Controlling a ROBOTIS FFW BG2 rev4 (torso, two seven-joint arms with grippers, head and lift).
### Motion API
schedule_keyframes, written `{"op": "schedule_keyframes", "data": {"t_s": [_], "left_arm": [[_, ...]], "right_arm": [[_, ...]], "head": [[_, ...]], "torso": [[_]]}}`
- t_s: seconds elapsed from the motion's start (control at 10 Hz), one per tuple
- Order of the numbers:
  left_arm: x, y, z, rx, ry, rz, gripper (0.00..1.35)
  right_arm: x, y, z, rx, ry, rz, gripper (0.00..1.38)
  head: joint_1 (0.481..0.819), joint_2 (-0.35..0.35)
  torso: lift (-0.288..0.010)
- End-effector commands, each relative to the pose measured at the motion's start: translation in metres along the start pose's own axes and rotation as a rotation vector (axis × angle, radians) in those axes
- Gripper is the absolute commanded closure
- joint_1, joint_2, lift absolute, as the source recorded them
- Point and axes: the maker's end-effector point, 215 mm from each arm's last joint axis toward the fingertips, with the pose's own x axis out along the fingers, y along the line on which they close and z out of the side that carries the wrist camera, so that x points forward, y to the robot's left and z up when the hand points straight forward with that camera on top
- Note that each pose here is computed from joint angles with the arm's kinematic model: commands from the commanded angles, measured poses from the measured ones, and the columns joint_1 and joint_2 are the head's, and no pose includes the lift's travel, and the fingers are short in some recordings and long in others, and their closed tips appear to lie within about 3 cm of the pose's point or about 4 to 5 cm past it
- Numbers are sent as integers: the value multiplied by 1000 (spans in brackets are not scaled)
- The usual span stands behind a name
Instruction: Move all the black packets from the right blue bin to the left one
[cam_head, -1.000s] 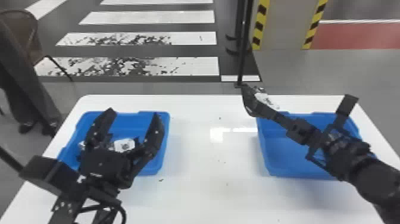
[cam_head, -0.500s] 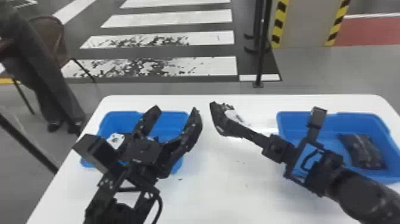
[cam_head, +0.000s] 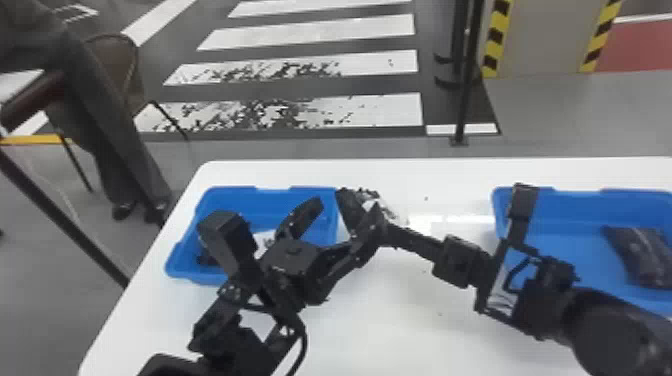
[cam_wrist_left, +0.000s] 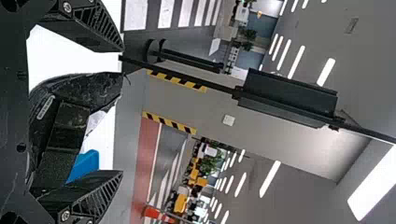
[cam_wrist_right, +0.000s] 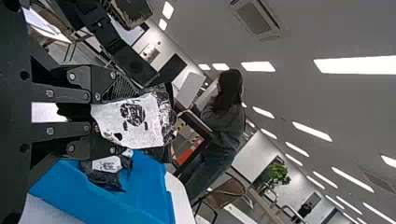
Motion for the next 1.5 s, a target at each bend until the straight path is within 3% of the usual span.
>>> {"op": "schedule_keyframes", "data": {"t_s": [0.0, 0.4, 0.6, 0.7, 0.8, 0.9, 1.1, 1.4], "left_arm": [[-1, 7, -5, -1, 29, 12, 104], [-2, 36, 6, 7, 69, 65, 108], [-6, 46, 2, 2, 111, 86, 125], [-8, 47, -2, 10, 147, 91, 320], [-10, 46, -6, 20, 177, 97, 754], [-11, 47, -3, 49, 194, 111, 832], [-12, 42, 3, 82, 195, 116, 1204], [-9, 32, 7, 95, 178, 96, 1205]], "right_arm": [[8, 13, -17, -9, 31, 22, 1122], [17, 43, -25, -102, 5, 11, 1122], [15, 43, -26, -103, -9, 3, 1122], [16, 43, -24, -107, -12, 4, 1122], [16, 43, -24, -105, -13, 3, 1121], [16, 42, -22, -107, -15, 2, 1122], [15, 40, -19, -105, -27, -4, 1121], [15, 40, -13, -103, -47, -4, 1122]], "head": [[695, 199], [695, 257], [695, 286], [695, 294], [695, 296], [695, 297], [695, 300], [695, 289]], "torso": [[-140], [-140], [-140], [-140], [-140], [-140], [-140], [-140]]}}
